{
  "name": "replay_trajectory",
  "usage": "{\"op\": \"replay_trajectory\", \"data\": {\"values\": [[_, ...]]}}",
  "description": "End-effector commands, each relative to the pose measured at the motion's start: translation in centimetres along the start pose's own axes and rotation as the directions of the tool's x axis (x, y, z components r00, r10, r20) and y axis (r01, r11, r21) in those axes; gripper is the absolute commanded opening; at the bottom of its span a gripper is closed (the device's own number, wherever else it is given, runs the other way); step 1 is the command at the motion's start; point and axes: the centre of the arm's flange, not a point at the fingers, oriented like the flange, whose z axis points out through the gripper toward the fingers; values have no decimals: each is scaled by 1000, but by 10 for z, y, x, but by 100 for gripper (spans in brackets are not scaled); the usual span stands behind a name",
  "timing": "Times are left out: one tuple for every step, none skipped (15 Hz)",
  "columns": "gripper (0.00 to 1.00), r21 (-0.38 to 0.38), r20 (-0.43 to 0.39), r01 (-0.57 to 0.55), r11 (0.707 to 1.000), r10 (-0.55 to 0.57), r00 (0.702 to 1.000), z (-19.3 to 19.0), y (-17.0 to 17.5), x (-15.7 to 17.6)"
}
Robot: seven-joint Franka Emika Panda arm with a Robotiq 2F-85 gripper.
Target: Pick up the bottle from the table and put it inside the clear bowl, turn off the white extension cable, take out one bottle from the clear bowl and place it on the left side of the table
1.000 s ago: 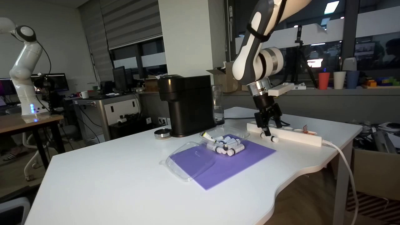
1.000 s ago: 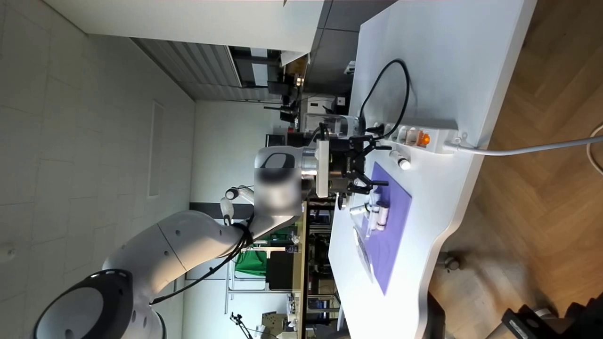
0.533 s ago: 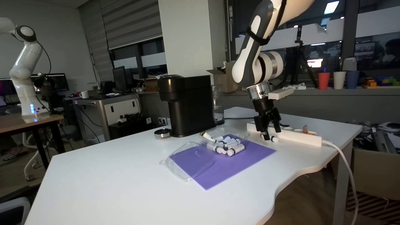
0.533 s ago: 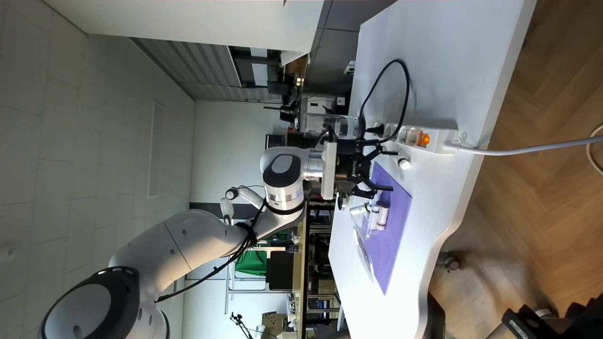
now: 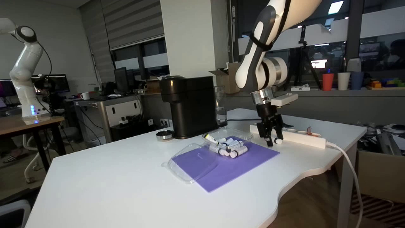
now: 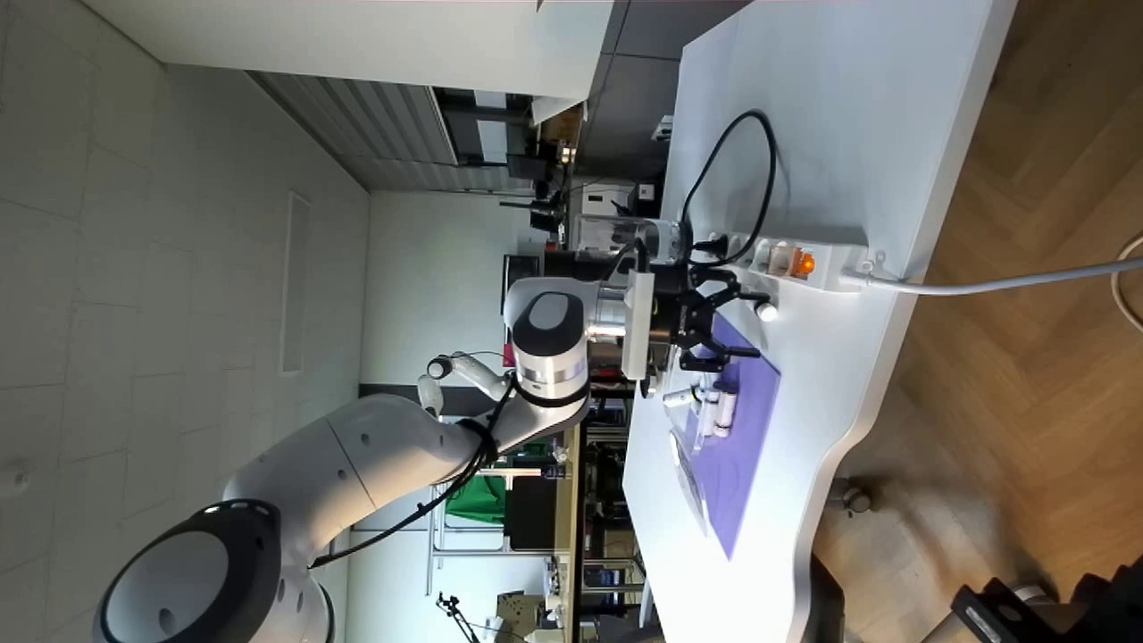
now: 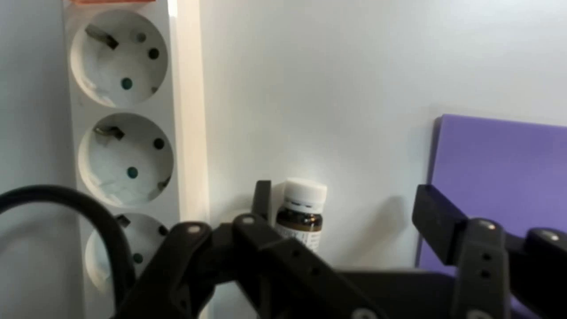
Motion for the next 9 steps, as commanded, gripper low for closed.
{"op": "replay_trajectory", "data": {"values": [[51, -28, -37, -40, 999, 39, 999, 2, 5, 8], [45, -30, -44, -41, 999, 40, 998, 3, 6, 8], [39, -31, -46, -42, 999, 41, 998, 1, 6, 8], [32, -34, -49, -44, 998, 42, 998, 0, 6, 9], [26, -35, -52, -46, 998, 44, 998, -3, 7, 9], [17, -29, -55, -46, 999, 44, 997, -6, 7, 9], [11, -31, -62, -52, 998, 50, 997, -10, 6, 8], [5, -27, -63, -61, 998, 59, 996, -15, 6, 8], [7, -21, -58, -67, 998, 66, 996, -20, 6, 8]]}}
